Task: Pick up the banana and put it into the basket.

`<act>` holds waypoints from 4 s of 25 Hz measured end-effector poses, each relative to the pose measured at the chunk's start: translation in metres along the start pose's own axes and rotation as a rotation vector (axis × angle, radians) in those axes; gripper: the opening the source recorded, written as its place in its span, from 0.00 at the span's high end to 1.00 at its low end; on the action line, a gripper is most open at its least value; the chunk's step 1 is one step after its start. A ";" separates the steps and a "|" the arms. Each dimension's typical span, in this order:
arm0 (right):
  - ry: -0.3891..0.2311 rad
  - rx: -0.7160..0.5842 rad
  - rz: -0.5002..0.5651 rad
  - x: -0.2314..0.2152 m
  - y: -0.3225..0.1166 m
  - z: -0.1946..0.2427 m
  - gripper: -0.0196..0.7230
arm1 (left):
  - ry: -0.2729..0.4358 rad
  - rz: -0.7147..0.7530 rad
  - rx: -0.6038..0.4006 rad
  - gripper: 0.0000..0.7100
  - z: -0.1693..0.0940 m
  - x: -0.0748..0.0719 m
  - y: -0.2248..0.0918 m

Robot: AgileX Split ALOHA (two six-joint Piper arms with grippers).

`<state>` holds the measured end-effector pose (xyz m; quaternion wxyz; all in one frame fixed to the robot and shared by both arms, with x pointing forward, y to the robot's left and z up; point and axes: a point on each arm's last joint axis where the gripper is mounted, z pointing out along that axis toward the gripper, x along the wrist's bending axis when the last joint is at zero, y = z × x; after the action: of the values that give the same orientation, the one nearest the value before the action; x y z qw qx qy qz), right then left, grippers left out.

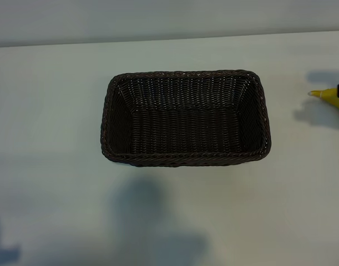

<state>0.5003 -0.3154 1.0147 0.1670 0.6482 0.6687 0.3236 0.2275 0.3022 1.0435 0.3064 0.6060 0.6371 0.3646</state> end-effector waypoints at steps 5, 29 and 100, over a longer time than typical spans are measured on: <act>-0.084 0.087 -0.004 -0.020 0.016 0.030 0.19 | 0.000 0.000 0.000 0.20 0.000 0.000 0.000; -0.175 0.514 0.052 -0.069 -0.007 0.138 0.21 | 0.000 -0.001 0.000 0.20 0.000 0.000 0.000; 0.013 0.351 -0.689 0.183 0.094 0.104 0.15 | 0.000 -0.001 0.000 0.20 0.000 0.000 0.000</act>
<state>0.6195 -0.1187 1.0354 0.1481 0.4024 0.8935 0.1333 0.2275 0.3022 1.0432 0.3066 0.6057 0.6376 0.3643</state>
